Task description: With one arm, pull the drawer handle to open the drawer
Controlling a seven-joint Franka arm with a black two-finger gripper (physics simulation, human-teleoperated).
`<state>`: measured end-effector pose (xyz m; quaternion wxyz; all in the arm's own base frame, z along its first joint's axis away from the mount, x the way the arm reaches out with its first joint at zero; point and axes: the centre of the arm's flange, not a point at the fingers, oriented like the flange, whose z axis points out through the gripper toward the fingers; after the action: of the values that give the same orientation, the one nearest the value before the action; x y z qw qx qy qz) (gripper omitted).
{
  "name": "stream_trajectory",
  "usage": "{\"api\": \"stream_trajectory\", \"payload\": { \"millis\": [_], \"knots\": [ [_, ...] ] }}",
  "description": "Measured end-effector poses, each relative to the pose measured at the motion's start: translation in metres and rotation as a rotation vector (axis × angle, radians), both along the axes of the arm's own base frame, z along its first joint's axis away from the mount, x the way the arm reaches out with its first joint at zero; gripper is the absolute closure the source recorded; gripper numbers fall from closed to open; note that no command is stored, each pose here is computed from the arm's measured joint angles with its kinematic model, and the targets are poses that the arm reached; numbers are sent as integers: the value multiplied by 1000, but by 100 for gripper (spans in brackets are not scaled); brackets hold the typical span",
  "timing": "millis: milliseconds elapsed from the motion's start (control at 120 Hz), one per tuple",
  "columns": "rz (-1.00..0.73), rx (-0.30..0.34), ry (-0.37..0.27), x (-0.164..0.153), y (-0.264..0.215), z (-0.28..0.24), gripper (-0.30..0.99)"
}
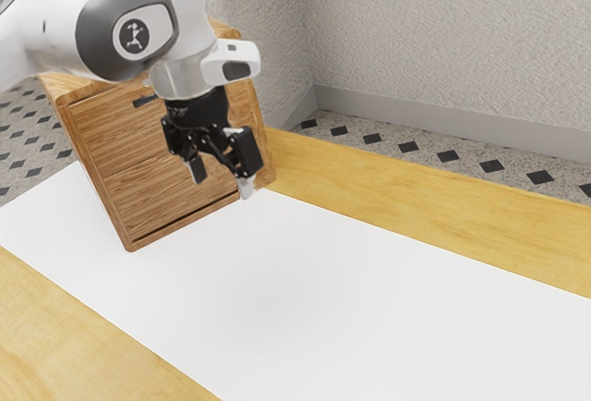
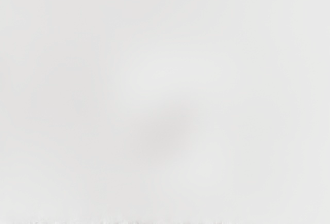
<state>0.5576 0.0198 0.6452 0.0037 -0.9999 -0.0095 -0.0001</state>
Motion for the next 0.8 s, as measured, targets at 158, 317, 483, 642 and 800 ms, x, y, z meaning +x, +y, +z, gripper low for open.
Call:
{"api": "stream_trajectory", "payload": {
  "millis": [158,317,483,642,800],
  "knots": [
    [71,1,-8,-9,43,11,0],
    [95,36,-186,-54,54,101,0],
    [-23,225,-191,-19,38,80,0],
    [-126,367,-217,7,40,68,0],
    [-187,424,-229,24,51,57,0]
  ]
}}
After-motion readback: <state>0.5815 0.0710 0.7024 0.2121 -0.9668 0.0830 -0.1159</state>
